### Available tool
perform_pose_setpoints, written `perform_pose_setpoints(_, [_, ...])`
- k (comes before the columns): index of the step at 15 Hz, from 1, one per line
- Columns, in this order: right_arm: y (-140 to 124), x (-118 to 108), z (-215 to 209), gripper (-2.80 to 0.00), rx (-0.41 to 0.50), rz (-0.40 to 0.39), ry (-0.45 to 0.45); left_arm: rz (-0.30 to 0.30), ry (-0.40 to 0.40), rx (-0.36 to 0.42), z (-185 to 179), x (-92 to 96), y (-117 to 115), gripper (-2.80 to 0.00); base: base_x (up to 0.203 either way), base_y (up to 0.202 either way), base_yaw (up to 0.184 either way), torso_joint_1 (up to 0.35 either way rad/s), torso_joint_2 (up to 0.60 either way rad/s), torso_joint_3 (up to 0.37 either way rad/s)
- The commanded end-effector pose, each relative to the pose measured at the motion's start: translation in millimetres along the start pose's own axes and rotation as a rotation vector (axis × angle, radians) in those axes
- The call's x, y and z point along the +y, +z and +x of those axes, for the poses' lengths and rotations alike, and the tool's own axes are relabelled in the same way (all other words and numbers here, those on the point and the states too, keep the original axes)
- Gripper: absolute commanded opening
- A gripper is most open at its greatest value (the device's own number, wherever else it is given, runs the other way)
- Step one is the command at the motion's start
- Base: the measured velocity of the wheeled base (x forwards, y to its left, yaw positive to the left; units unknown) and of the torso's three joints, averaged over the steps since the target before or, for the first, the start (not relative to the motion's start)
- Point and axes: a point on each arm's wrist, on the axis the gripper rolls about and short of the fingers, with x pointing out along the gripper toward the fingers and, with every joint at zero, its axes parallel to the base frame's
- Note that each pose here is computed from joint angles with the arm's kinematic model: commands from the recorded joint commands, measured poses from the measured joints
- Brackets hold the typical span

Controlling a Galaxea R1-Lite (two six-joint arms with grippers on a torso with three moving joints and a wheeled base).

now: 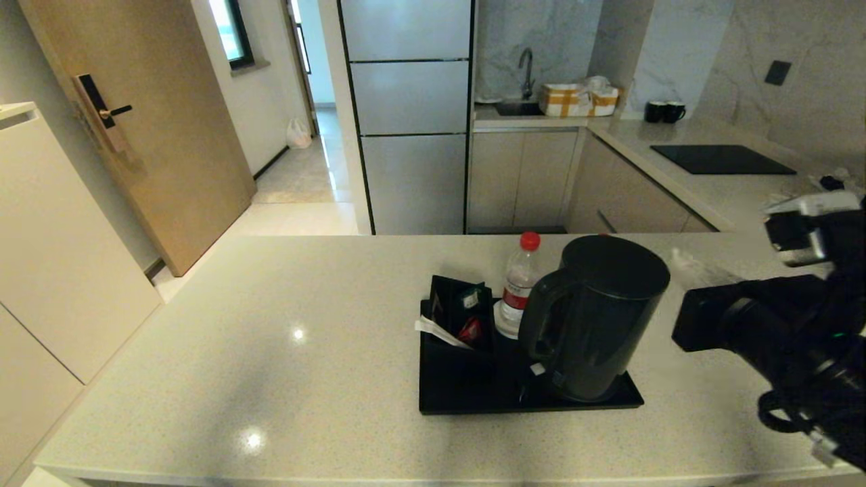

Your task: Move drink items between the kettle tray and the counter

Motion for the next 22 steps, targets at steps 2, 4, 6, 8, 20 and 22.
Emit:
perform_pose_setpoints(2, [28, -45, -38, -2.80, -0.025, 0.026, -0.180, 0.000, 0.000, 0.002, 0, 0.0, 0, -2.80, 0.000, 0.000, 0.000, 0.000, 0.00, 0.000])
perform_pose_setpoints(4, [30, -77, -51, -2.80, -0.010, 0.027, -0.376, 0.000, 0.000, 0.001, 0, 0.0, 0, -2.80, 0.000, 0.000, 0.000, 0.000, 0.00, 0.000])
perform_pose_setpoints(6, [28, -103, -69, -2.80, -0.004, 0.036, -0.567, 0.000, 0.000, 0.001, 0, 0.0, 0, -2.80, 0.000, 0.000, 0.000, 0.000, 0.00, 0.000])
perform_pose_setpoints(8, [24, -123, -98, -2.80, -0.033, 0.062, -0.732, 0.000, 0.000, 0.000, 0, 0.0, 0, -2.80, 0.000, 0.000, 0.000, 0.000, 0.00, 0.000])
perform_pose_setpoints(20, [-46, -118, -221, -2.80, 0.023, 0.135, -0.646, 0.000, 0.001, 0.001, 0, 0.0, 0, -2.80, 0.000, 0.000, 0.000, 0.000, 0.00, 0.000])
perform_pose_setpoints(22, [-51, -114, -238, -2.80, 0.079, 0.127, -0.467, 0.000, 0.000, 0.002, 0, 0.0, 0, -2.80, 0.000, 0.000, 0.000, 0.000, 0.00, 0.000])
